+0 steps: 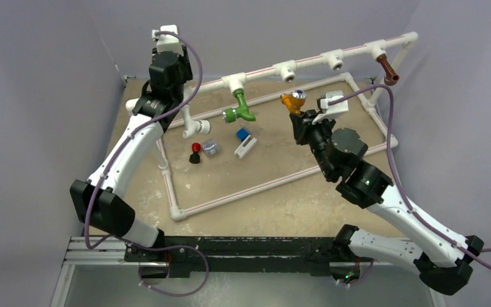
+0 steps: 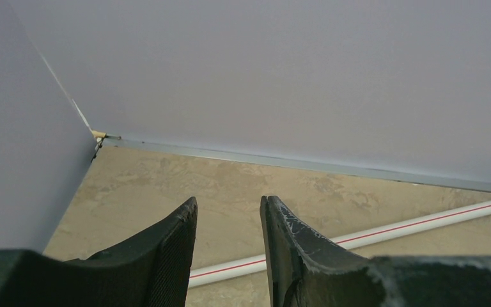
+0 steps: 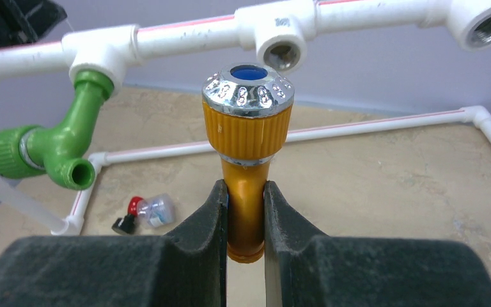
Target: Install the water faucets
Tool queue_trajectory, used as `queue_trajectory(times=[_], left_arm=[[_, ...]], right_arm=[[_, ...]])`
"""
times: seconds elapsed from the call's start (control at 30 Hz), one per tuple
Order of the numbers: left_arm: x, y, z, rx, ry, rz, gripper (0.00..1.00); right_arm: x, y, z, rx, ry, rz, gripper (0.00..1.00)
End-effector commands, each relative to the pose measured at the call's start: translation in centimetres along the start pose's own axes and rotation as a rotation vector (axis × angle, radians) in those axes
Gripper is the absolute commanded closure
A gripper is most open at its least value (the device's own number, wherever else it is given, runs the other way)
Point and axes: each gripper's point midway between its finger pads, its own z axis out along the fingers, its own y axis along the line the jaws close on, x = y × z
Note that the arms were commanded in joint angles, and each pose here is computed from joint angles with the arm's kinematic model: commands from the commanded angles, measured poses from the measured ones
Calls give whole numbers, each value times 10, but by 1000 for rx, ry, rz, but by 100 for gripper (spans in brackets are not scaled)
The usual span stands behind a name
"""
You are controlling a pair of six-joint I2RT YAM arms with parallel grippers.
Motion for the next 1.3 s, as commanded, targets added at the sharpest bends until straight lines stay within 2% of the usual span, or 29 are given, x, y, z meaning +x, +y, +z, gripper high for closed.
queue_trajectory(times=[0.0, 0.33, 0.63, 0.93, 1.27], left_arm=[[64, -1, -6, 22, 154, 55, 60], [84, 0, -6, 26, 190, 74, 60], [102, 0, -5, 41, 220, 77, 60], [110, 12, -3, 58, 260, 2, 63], [116, 19, -2, 57, 281, -16, 65]], right_arm=[[-42, -12, -5, 38, -160, 35, 100], [-38, -24, -5, 30, -256, -72, 100], [-40, -31, 2, -32, -399, -164, 100], [-46, -24, 11, -112, -418, -209, 100], [-47, -25, 17, -99, -410, -216, 100]])
